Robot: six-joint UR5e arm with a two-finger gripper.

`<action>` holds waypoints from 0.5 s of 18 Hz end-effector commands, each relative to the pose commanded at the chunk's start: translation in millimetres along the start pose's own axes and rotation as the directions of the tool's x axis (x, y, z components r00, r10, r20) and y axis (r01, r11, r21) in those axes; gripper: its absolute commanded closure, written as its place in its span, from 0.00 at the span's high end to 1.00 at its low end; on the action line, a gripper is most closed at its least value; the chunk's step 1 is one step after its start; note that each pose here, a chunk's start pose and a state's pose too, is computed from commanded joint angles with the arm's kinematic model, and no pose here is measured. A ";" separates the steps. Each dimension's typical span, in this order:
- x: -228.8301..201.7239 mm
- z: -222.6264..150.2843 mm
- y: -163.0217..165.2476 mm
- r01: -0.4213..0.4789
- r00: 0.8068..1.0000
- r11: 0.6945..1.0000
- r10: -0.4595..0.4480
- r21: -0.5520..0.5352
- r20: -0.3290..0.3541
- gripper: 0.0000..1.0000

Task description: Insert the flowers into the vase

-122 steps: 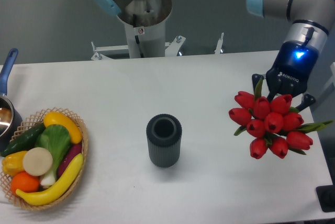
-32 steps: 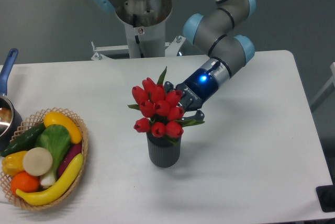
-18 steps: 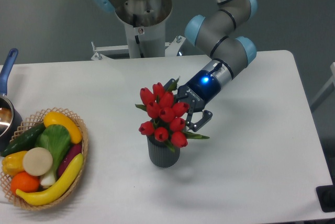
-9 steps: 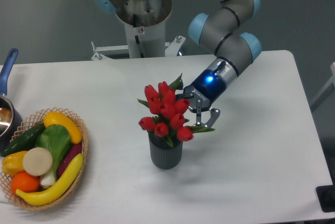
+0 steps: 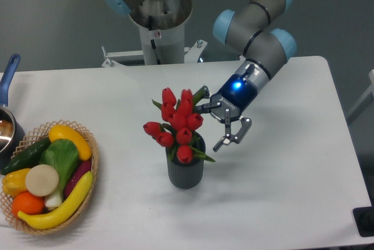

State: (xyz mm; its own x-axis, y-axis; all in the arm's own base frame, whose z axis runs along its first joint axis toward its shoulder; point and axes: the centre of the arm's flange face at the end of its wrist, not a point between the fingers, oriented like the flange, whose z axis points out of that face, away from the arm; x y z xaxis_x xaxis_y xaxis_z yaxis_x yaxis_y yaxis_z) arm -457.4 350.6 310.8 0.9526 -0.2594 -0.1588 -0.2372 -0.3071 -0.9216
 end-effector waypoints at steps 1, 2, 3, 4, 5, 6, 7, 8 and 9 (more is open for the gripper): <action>-9.3 -16.0 -1.0 -0.015 0.999 0.999 0.016 -0.040 0.030 1.00; -18.0 -29.6 -4.3 -0.031 0.998 0.997 0.035 -0.076 0.054 1.00; -26.3 -44.9 -11.0 -0.049 0.995 0.992 0.059 -0.117 0.081 1.00; -34.2 -60.4 -16.1 -0.063 0.991 0.984 0.081 -0.167 0.106 1.00; -41.5 -75.8 -21.3 -0.077 0.986 0.971 0.108 -0.228 0.130 1.00; -47.5 -87.3 -25.2 -0.082 0.981 0.956 0.127 -0.282 0.146 1.00; -52.8 -94.8 -31.8 -0.093 0.976 0.941 0.150 -0.324 0.155 1.00; -60.5 -104.6 -38.5 -0.099 0.971 0.930 0.168 -0.355 0.170 1.00; -69.1 -115.5 -46.1 -0.100 0.965 0.920 0.182 -0.378 0.189 1.00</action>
State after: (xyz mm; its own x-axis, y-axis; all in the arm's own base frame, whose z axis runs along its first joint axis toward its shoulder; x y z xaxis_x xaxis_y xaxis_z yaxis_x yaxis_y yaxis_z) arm -534.2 276.9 405.2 0.9119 -0.1336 -0.3881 -0.3856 -0.6030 -0.6984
